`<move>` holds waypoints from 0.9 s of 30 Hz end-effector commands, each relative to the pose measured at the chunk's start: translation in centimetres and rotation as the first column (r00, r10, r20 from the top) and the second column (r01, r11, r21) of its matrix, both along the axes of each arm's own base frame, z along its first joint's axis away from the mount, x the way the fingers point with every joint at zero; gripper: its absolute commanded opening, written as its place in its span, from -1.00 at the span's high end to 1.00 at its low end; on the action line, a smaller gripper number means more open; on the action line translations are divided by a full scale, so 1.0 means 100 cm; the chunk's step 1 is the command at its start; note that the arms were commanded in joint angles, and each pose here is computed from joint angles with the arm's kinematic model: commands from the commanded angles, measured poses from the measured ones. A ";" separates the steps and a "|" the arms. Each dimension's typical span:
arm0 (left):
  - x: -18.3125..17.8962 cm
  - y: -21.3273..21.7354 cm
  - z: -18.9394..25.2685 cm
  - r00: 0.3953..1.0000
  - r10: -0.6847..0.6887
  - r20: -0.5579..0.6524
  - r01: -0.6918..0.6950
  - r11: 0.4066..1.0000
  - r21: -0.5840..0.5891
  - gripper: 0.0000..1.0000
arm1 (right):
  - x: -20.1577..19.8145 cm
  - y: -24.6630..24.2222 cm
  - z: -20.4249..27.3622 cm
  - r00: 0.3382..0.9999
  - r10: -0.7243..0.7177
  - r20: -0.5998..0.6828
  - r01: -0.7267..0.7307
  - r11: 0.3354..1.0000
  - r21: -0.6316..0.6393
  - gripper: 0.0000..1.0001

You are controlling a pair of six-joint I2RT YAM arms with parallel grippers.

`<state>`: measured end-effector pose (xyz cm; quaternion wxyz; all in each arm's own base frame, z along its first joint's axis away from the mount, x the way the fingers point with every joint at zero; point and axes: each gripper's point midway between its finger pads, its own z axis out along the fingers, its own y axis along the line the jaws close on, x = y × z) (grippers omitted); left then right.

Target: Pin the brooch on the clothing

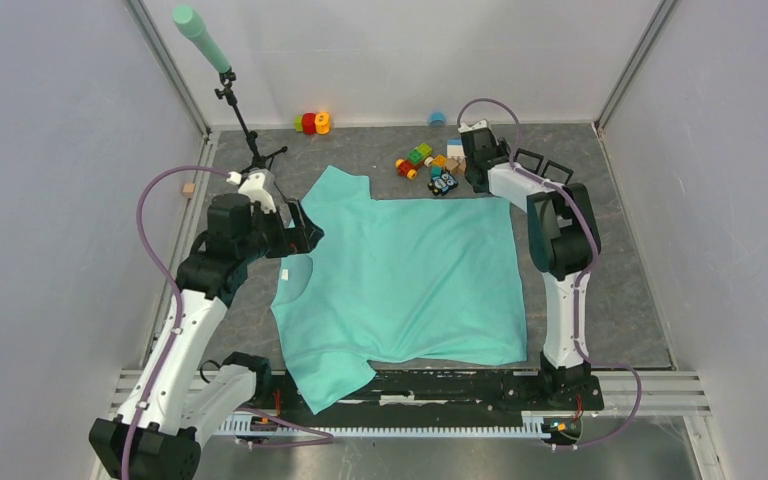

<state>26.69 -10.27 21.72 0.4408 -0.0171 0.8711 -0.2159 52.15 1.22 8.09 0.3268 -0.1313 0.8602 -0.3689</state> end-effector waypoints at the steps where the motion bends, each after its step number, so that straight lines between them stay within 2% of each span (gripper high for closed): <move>1: 0.004 -0.004 0.006 0.999 -0.029 0.036 0.030 1.000 -0.011 -1.00 | 0.024 -0.003 0.011 0.999 -0.005 0.049 0.007 0.999 -0.050 0.05; 8: 0.005 -0.006 0.004 0.999 -0.042 0.024 0.042 0.999 -0.017 -1.00 | 0.035 -0.004 -0.001 1.000 -0.001 0.030 0.004 0.997 -0.074 0.10; 27: 0.006 -0.006 0.003 0.999 -0.040 0.017 0.041 0.999 -0.025 -1.00 | 0.032 -0.022 -0.026 1.000 -0.026 -0.017 0.023 0.993 -0.118 0.25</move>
